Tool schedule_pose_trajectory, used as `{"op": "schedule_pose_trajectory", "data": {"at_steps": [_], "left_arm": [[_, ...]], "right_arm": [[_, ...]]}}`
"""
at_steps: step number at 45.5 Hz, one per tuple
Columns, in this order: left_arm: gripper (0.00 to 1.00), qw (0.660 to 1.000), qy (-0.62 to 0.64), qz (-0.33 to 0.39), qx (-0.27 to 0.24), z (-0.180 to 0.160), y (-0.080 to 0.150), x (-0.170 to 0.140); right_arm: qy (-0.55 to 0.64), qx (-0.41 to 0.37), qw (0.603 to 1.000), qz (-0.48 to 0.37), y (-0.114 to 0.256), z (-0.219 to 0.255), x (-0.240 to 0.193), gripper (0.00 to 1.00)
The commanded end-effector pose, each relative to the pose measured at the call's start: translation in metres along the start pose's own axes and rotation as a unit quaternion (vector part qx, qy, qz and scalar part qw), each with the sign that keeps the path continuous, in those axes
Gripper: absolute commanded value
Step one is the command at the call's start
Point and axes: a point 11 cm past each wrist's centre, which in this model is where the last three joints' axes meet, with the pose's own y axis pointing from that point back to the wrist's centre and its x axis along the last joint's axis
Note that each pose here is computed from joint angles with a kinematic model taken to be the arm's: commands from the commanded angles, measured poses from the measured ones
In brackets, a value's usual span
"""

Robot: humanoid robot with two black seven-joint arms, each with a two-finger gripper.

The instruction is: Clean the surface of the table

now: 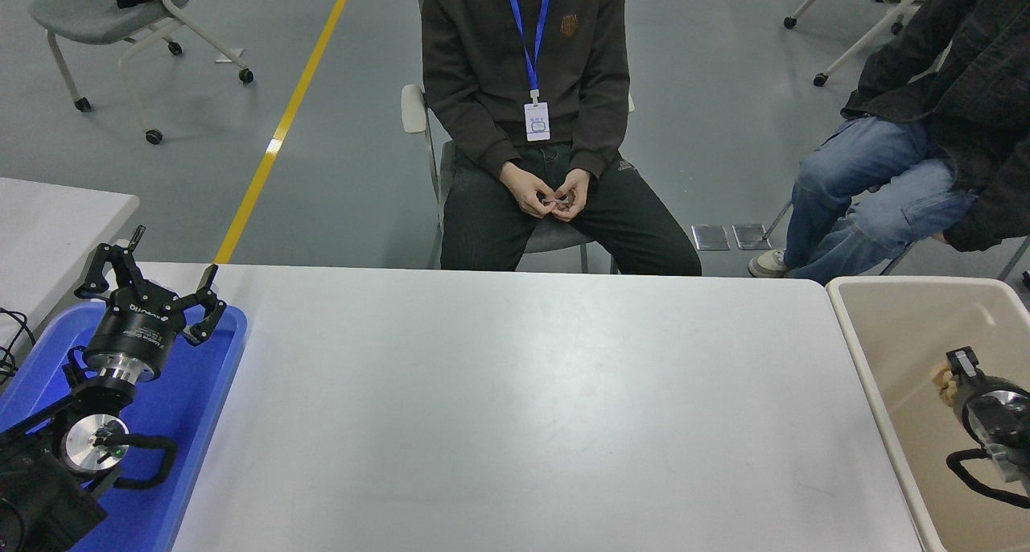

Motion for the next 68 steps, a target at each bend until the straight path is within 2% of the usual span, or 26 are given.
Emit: {"op": "schedule_pose_trajectory", "data": {"at_steps": [1, 34, 39, 44, 53, 58, 64, 68], "left_arm": [[1.0, 1.0, 0.0, 0.0, 0.0, 0.0, 0.0, 0.0], [1.0, 1.0, 0.0, 0.0, 0.0, 0.0, 0.0, 0.0], [1.0, 1.0, 0.0, 0.0, 0.0, 0.0, 0.0, 0.0], [1.0, 1.0, 0.0, 0.0, 0.0, 0.0, 0.0, 0.0], [1.0, 1.0, 0.0, 0.0, 0.0, 0.0, 0.0, 0.0], [1.0, 1.0, 0.0, 0.0, 0.0, 0.0, 0.0, 0.0], [1.0, 1.0, 0.0, 0.0, 0.0, 0.0, 0.0, 0.0], [1.0, 1.0, 0.0, 0.0, 0.0, 0.0, 0.0, 0.0]], "right_arm": [[-0.001, 0.001, 1.0, 0.004, 0.0, -0.001, 0.001, 0.99], [-0.055, 0.007, 0.998, 0.027, -0.001, -0.014, 0.027, 0.99], [-0.06, 0.014, 0.998, 0.008, -0.002, -0.017, 0.026, 0.99], [-0.13, 0.037, 0.99, -0.028, 0.0, -0.034, 0.031, 0.99], [-0.388, 0.088, 0.911, -0.108, 0.01, -0.067, 0.012, 0.99], [-0.454, 0.111, 0.875, -0.124, 0.014, -0.082, 0.015, 0.99], [-0.473, 0.148, 0.851, -0.171, 0.027, -0.102, 0.007, 0.99], [-0.52, 0.18, 0.812, -0.196, 0.04, -0.121, 0.006, 0.99]]}}
